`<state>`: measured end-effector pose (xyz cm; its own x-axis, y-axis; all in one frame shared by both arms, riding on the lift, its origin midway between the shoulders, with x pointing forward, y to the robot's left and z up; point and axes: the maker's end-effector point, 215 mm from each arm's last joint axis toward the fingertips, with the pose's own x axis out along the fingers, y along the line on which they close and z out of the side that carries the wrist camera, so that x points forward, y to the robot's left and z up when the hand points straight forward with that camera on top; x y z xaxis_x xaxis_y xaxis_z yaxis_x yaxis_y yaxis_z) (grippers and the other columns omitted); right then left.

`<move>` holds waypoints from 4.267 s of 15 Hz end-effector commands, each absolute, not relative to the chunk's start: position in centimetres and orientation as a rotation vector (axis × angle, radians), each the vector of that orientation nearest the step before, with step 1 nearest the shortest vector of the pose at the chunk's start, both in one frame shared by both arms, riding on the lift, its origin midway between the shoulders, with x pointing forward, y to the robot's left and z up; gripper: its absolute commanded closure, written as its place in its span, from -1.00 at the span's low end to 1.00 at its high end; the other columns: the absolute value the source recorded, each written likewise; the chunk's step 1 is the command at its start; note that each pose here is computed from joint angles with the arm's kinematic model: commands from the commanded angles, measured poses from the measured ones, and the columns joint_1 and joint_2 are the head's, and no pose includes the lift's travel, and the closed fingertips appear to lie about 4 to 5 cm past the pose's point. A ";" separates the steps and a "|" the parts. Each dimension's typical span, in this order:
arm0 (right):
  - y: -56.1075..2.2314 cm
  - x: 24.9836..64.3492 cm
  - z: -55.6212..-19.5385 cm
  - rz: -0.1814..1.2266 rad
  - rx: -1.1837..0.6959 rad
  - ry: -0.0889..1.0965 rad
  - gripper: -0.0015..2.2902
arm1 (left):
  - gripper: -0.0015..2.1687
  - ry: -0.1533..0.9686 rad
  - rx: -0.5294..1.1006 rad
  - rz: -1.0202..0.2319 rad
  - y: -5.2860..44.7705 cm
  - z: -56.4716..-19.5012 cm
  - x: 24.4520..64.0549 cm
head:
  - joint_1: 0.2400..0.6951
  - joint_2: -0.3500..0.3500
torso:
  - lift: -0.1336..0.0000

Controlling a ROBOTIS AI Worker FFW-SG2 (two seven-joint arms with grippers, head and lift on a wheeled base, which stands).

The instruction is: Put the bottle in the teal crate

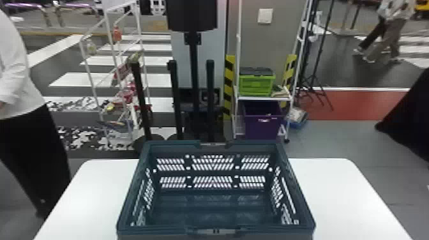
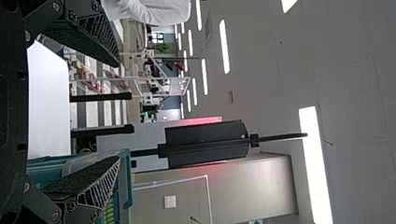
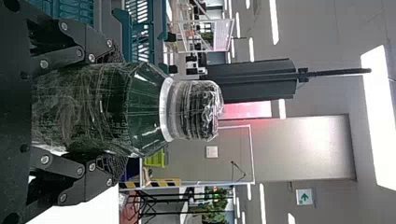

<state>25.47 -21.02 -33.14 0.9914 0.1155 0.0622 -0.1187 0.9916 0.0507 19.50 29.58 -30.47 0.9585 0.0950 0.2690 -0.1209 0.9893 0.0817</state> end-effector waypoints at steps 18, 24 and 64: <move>-20.6 29.8 -26.5 0.133 0.048 -0.142 0.73 | -0.82 -0.267 0.103 0.092 28.9 -30.4 19.5 | 0.14 0.00 | 1.00; -19.7 36.7 -26.0 0.168 0.037 -0.056 0.73 | -0.82 -0.240 0.109 0.098 29.4 -31.2 19.9 | 0.14 0.00 | 1.00; -0.8 57.3 -46.6 0.477 -0.142 0.899 0.72 | -0.82 -0.198 0.106 0.143 31.7 -34.1 20.4 | 0.14 0.00 | 1.00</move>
<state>56.90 -0.41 -46.05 0.5273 0.3505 -0.7741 -0.4630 0.8824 0.0842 20.44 31.54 -34.09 0.9707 0.1299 0.2023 -0.1502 0.9847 0.0887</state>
